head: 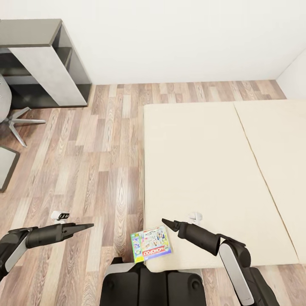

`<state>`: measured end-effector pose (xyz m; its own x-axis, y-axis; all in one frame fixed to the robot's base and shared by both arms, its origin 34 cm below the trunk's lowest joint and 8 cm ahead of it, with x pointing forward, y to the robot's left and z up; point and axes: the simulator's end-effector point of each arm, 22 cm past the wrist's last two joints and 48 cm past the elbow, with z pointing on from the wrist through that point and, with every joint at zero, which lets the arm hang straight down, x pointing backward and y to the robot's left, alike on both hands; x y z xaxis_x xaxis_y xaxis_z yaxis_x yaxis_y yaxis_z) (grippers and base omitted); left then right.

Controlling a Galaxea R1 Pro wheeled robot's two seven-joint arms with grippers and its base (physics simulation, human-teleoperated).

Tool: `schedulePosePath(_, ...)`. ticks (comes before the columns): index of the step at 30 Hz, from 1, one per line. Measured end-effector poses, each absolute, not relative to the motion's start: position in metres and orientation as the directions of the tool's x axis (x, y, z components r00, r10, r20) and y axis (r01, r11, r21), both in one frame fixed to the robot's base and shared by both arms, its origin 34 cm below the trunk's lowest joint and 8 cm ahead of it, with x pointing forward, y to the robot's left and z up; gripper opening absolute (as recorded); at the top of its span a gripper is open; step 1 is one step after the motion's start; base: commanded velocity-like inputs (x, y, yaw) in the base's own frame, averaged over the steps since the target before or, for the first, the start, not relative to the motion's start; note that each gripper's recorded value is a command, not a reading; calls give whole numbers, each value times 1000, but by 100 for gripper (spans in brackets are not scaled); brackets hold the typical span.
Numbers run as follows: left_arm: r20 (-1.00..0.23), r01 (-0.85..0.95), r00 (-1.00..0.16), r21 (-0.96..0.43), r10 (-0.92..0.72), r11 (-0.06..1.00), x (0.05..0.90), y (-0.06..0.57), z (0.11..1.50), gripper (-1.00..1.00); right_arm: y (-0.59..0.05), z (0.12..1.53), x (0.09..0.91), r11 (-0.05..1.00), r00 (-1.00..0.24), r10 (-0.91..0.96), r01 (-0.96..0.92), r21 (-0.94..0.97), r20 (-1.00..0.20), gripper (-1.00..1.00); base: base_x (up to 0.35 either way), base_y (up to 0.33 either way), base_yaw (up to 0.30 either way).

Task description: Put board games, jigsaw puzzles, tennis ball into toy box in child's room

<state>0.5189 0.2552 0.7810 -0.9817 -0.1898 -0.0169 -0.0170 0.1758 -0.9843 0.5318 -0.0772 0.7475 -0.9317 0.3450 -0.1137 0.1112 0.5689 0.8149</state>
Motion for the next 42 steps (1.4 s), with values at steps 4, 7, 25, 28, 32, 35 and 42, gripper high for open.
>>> schedulePosePath(4, -23, -11, -981, -984, -190, 175, 520, 255, 783, 100, -78, 749, 534, 572, -928, 350, 104, 814, -127, 100, 0, 0, 0)
schedulePosePath(7, -27, -7, -981, -985, -191, 175, 521, 255, 785, 100, -79, 748, 535, 575, -926, 353, 101, 812, -134, 100, 0, 0, 0)
schedulePosePath(25, -53, 19, -980, -985, -191, 173, 527, 254, 797, 100, -81, 758, 541, 578, -920, 356, 82, 812, -161, 100, 0, 0, 0)
schedulePosePath(28, -58, 24, -980, -985, -191, 174, 528, 254, 800, 100, -81, 759, 542, 579, -920, 356, 80, 811, -163, 100, 0, 0, 0)
schedulePosePath(32, -64, 30, -979, -984, -191, 175, 529, 255, 802, 100, -80, 761, 543, 579, -919, 357, 77, 812, -168, 100, 0, 0, 0)
schedulePosePath(35, -69, 35, -979, -984, -191, 175, 530, 255, 804, 100, -80, 763, 544, 579, -918, 357, 72, 812, -173, 100, 0, 0, 0)
schedulePosePath(42, -80, 46, -978, -983, -190, 175, 532, 255, 809, 100, -81, 768, 547, 581, -915, 358, 61, 812, -187, 100, 0, 0, 0)
